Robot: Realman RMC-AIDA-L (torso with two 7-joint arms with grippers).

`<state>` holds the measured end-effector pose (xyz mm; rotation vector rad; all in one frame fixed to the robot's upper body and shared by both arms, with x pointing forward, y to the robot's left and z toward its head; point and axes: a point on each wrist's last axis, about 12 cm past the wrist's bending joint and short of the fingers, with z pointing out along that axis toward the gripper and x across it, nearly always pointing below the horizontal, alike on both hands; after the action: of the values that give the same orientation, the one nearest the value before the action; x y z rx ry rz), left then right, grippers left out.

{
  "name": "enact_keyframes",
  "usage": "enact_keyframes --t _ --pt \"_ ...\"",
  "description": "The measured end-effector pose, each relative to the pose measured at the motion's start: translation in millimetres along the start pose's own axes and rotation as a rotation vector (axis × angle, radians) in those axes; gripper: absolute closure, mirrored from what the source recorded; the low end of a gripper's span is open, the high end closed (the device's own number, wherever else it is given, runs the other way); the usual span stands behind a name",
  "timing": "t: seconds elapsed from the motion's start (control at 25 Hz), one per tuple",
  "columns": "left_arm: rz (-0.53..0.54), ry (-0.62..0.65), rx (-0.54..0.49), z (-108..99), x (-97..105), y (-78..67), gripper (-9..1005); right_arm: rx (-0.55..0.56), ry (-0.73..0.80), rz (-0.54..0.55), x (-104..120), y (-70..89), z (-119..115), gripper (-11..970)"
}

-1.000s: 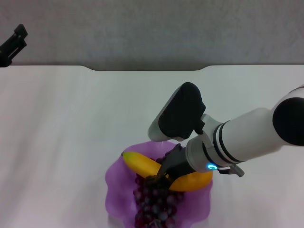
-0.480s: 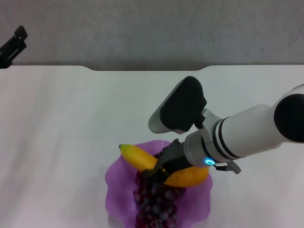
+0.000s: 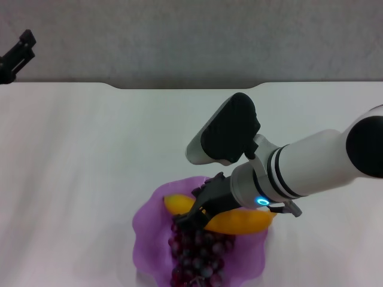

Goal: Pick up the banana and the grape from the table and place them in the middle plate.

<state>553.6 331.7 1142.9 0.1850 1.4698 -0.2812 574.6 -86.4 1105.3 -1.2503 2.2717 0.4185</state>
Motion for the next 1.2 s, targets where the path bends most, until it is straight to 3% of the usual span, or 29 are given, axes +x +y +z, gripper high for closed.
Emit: enact_keyframes --t 0.28,0.52,0.68,0.96,1.2 --pt "0.004 0.003 -0.003 -1.7 0.8 0.7 178 0.025 -0.137 -0.027 -12.6 1.8 -11.8 251" --pt "0.024 0.007 0.011 0.0 2.3 -3.5 178 0.154 -0.341 0.033 -12.0 -28.3 -36.1 248" --pt "0.045 0.012 0.025 1.5 3.7 -8.0 178 0.299 -0.449 0.121 9.3 -58.1 -51.6 246" --pt "0.08 0.034 0.027 2.1 5.3 -12.3 178 0.494 -0.538 0.283 52.0 -97.0 -81.4 247" --pt "0.08 0.037 0.025 0.9 7.8 -15.0 178 0.671 -0.585 0.424 105.7 -114.6 -103.4 248"
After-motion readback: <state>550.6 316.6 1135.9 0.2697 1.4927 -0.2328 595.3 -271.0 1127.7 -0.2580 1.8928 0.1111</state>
